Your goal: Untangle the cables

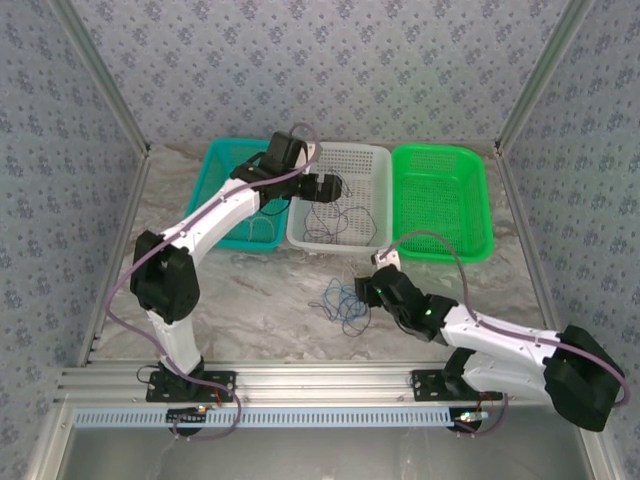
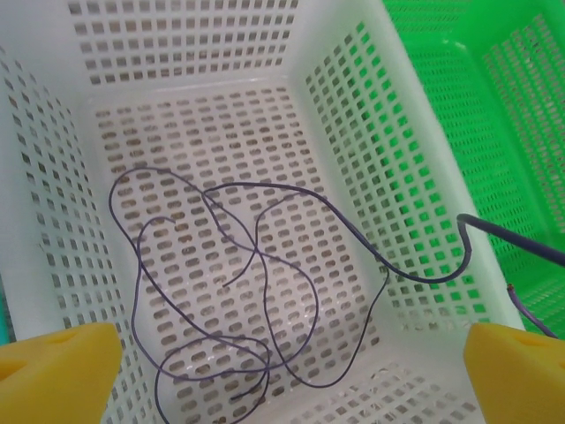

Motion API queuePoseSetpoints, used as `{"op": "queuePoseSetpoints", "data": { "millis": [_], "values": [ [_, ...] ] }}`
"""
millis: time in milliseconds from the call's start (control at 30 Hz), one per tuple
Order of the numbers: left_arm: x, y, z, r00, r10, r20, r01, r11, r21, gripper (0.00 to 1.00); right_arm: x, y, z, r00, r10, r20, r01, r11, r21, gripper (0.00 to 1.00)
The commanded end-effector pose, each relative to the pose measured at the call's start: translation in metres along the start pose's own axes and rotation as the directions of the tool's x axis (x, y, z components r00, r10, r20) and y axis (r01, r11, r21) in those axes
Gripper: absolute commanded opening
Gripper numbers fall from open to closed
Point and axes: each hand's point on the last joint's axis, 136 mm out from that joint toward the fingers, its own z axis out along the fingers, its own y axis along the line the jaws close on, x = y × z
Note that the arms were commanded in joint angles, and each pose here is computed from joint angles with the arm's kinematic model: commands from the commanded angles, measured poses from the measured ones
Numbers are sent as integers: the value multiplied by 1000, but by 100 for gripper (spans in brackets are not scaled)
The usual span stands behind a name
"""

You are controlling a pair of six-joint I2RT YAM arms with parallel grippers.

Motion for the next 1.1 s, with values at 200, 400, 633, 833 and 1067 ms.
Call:
{"op": "queuePoseSetpoints", "data": {
  "millis": [200, 400, 633, 833, 1067],
  "values": [
    [-3, -11, -19, 999, 34, 13, -34, 998, 45, 99, -117, 6, -19, 976, -104, 189, 114, 992, -46, 57],
    [1, -13, -17, 1000, 31, 3, -31, 998, 51, 100, -156, 33, -10, 941, -282, 188, 300, 951, -77, 57],
    [1, -19, -20, 999, 34, -3, -33, 997, 75, 99, -162, 49, 5, 886, -409, 218, 437, 893, -104, 56],
    [3, -21, -19, 999, 31, -10, -30, 996, 88, 99, -166, 43, 13, 863, -451, 227, 475, 878, -58, 55],
    [6, -30, -22, 999, 50, -15, -48, 993, 110, 99, -176, 43, 28, 849, -479, 222, 499, 865, -43, 53]
  ]
}}
